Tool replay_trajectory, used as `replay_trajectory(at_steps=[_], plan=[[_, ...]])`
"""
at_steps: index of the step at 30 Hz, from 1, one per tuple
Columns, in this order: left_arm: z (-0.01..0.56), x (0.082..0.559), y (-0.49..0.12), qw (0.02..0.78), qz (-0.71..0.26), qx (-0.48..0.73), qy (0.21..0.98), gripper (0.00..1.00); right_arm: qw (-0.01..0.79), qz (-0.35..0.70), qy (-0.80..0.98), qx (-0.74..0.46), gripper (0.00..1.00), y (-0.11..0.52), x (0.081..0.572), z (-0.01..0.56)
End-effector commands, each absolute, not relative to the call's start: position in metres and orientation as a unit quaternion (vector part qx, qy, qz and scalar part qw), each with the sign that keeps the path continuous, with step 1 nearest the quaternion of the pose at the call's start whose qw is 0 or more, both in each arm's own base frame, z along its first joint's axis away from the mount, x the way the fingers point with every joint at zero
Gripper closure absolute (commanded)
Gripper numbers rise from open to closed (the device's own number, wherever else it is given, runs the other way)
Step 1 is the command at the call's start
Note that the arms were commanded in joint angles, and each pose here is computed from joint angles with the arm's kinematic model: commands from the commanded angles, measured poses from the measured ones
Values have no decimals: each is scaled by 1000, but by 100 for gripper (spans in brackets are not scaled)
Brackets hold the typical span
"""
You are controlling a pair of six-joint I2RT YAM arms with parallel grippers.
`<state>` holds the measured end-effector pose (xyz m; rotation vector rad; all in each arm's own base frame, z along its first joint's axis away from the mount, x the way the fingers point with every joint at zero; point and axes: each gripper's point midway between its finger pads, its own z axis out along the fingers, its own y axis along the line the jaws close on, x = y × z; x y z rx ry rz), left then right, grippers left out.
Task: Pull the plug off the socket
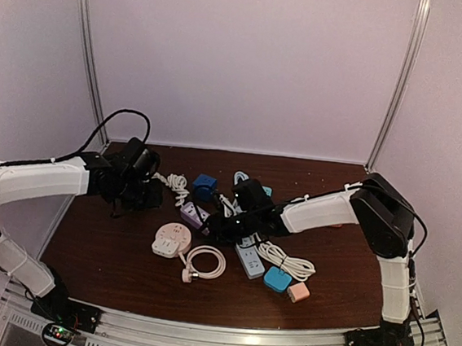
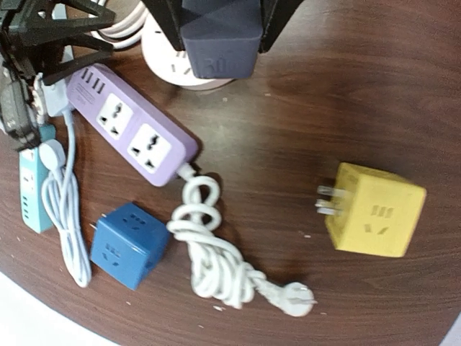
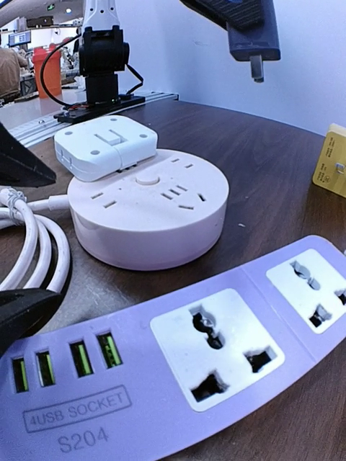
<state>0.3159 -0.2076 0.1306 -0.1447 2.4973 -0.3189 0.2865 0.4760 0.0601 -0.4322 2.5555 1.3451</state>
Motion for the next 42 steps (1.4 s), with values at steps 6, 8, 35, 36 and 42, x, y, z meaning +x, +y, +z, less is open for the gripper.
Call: replay_trajectory(at_steps=[6, 8, 35, 36, 42], plan=[[108, 283, -86, 297, -5, -205, 933, 93, 154, 465, 854, -176, 35, 476, 290, 105], [100, 279, -73, 288, -6, -226, 931, 92, 156, 466, 852, -180, 29, 477, 290, 109], [76, 314, -79, 380, -87, -171, 905, 74, 163, 454, 854, -194, 26, 478, 286, 108], [74, 313, -79, 377, -86, -170, 906, 72, 162, 454, 855, -194, 26, 478, 285, 107], [61, 305, -81, 368, -91, -170, 909, 70, 160, 455, 855, -192, 26, 480, 285, 104]])
